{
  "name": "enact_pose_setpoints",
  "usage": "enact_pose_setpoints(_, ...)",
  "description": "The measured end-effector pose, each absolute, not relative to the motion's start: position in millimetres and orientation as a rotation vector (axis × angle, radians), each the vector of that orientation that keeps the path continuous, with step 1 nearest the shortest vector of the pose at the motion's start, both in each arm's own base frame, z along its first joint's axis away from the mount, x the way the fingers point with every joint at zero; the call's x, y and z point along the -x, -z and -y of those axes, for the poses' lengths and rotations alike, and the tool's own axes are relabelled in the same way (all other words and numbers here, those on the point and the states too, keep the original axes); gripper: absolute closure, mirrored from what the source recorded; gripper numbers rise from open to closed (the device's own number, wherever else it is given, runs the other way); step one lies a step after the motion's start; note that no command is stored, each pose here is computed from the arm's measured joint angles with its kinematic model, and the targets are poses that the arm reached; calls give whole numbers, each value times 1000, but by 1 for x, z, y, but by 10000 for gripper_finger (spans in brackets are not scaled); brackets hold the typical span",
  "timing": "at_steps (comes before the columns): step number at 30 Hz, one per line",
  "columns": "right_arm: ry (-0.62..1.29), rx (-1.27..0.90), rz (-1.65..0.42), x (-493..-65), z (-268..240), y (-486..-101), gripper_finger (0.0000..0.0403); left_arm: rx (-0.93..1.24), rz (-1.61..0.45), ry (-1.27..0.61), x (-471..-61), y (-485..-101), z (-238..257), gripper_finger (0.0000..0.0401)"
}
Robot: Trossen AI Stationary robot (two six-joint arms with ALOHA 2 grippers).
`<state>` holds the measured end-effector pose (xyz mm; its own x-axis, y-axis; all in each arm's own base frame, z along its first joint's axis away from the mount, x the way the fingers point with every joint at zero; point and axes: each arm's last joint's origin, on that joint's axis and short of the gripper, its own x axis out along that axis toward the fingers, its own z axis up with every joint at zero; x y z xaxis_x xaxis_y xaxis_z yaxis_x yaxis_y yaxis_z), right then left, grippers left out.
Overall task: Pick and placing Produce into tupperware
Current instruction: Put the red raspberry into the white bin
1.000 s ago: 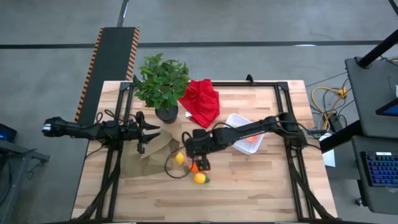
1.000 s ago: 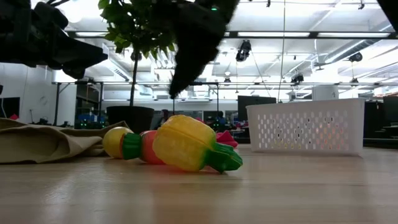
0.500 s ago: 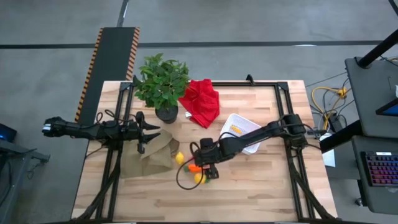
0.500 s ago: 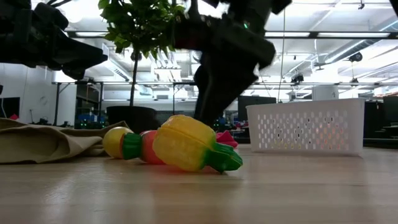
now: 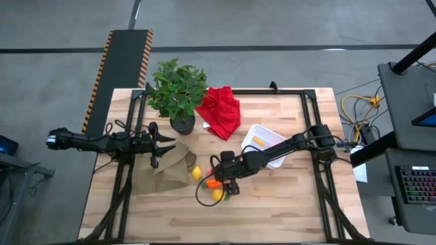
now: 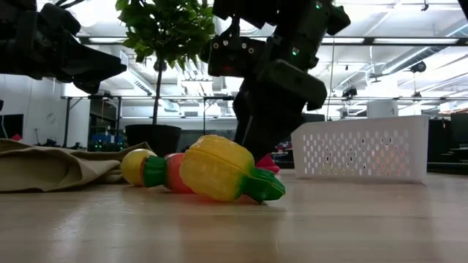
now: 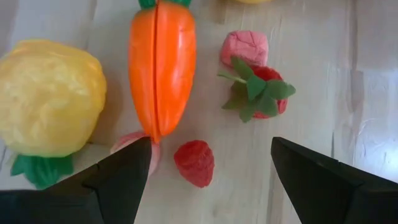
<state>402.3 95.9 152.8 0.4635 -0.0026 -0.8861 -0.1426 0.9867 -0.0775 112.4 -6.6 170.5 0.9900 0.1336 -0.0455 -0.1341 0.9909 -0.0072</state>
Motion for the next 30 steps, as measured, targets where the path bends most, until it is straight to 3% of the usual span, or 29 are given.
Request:
enact_pose_setpoints(19, -84, 146, -1098, -398, -95, -145, 81, 10, -45, -134, -112, -170, 7, 280)
enact_pose_setpoints(30, -67, 109, -1125, -394, -94, -139, 180, 10, -46, -134, -112, -170, 7, 280)
